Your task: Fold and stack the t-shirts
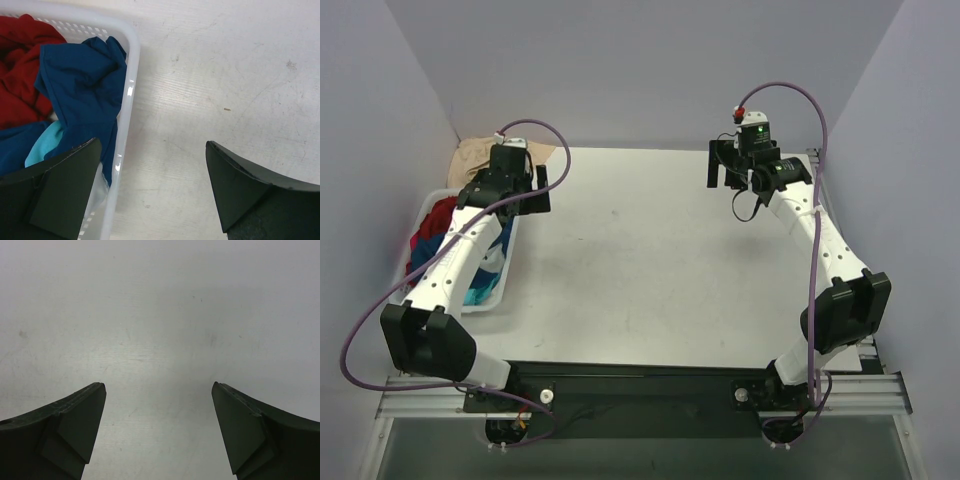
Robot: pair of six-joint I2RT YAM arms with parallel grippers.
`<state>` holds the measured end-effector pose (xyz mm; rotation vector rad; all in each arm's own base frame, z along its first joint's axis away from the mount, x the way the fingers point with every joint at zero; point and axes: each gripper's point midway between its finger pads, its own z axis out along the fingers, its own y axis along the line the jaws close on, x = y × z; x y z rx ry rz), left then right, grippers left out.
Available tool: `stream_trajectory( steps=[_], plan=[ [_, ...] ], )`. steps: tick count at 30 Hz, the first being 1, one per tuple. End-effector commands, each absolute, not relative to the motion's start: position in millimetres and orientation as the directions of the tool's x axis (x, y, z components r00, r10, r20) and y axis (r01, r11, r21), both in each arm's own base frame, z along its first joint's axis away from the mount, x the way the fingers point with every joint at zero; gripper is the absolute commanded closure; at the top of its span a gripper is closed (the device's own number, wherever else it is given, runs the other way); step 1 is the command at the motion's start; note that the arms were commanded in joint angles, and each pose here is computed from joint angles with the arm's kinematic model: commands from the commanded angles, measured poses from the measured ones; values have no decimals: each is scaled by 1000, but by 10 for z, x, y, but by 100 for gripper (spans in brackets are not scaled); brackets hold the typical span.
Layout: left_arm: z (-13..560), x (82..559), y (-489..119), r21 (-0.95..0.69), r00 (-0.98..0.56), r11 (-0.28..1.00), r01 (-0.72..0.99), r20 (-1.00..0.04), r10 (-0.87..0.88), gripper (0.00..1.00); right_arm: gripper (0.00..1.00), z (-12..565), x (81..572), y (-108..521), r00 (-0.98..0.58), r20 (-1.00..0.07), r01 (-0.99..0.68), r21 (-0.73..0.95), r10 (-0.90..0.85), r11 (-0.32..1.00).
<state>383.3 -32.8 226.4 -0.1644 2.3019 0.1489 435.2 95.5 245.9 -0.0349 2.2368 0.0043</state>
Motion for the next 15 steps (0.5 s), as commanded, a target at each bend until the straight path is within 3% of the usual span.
stream_trajectory(
  steps=[1,11,15],
  plan=[
    [2522,3974,-337,41,-587,987,-155,-808,-58,3,8,2562,4293,933,-606,-795,-22,-8,-20,1000],
    [2540,3828,-100,116,-585,962,-248,-809,-53,3,8,2523,4409,1016,-613,-790,-7,26,16,1000],
    [2521,3624,147,202,-626,912,-356,-776,-72,11,9,2443,4446,1065,-629,-777,-11,38,23,999]
  ],
)
